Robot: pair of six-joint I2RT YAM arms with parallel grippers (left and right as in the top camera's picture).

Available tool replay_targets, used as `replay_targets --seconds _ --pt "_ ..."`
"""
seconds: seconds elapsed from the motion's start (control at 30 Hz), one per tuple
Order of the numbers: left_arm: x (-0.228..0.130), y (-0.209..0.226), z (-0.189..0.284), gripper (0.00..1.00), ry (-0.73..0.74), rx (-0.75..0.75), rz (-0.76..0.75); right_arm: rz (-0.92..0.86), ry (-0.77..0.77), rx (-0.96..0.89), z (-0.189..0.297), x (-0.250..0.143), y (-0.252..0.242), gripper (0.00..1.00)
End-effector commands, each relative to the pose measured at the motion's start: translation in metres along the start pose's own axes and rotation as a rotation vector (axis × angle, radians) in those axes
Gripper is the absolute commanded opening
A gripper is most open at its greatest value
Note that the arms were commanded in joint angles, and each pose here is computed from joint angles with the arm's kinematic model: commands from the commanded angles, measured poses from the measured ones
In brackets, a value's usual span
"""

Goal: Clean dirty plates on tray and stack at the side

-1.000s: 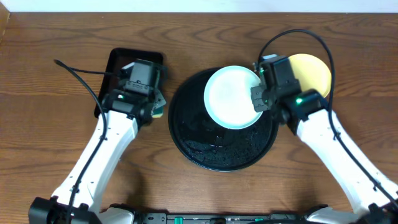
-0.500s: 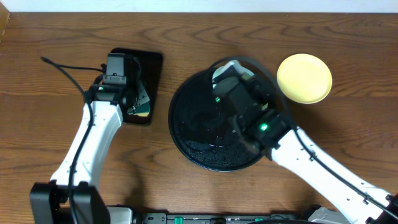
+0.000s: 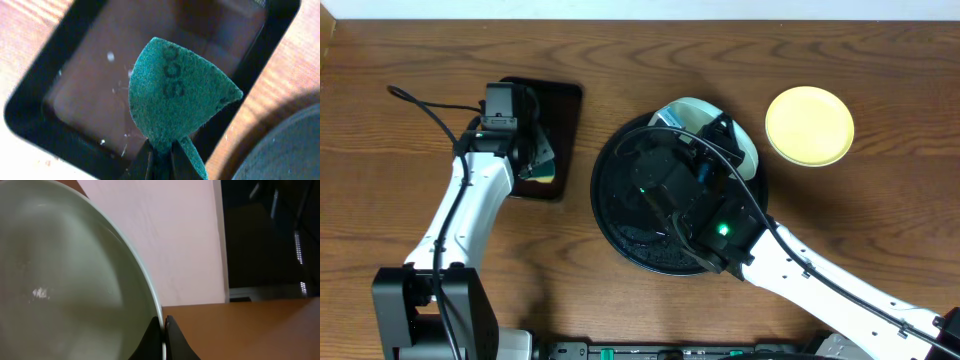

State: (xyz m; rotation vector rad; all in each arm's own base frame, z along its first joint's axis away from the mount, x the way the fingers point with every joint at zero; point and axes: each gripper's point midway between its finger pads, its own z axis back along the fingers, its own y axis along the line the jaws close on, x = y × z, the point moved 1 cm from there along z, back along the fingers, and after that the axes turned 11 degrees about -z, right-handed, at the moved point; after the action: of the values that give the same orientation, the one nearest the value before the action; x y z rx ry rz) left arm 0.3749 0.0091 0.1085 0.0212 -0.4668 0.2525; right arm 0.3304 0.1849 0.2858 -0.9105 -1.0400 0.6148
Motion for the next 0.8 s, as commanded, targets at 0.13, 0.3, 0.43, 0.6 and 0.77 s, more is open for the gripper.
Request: replay_targets --seconds 0.13,0.3,0.43,0.6,0.77 --pt "0.034 -0.003 -0.01 0.08 -0.137 -0.025 -0.01 -0.116 0.002 -0.042 0.005 0.001 -0.014 0.01" --pt "0.048 -0.005 -0.034 0.08 -0.181 -0.018 -0.012 -0.136 0.0 -0.033 0.005 0.001 -0.013 0.01" --pt "0.045 -0.004 -0.061 0.08 -0.161 -0.007 -0.034 -0.114 -0.003 0.015 0.005 -0.001 -0.003 0.01" --pt "0.035 0.003 -0.079 0.4 -0.116 0.009 -0.026 -0.147 0.014 0.034 0.005 -0.008 0.001 0.01" --pt "0.045 0.009 -0.065 0.66 -0.151 0.01 -0.005 -0.178 0.013 0.034 0.005 -0.007 0.001 0.01"
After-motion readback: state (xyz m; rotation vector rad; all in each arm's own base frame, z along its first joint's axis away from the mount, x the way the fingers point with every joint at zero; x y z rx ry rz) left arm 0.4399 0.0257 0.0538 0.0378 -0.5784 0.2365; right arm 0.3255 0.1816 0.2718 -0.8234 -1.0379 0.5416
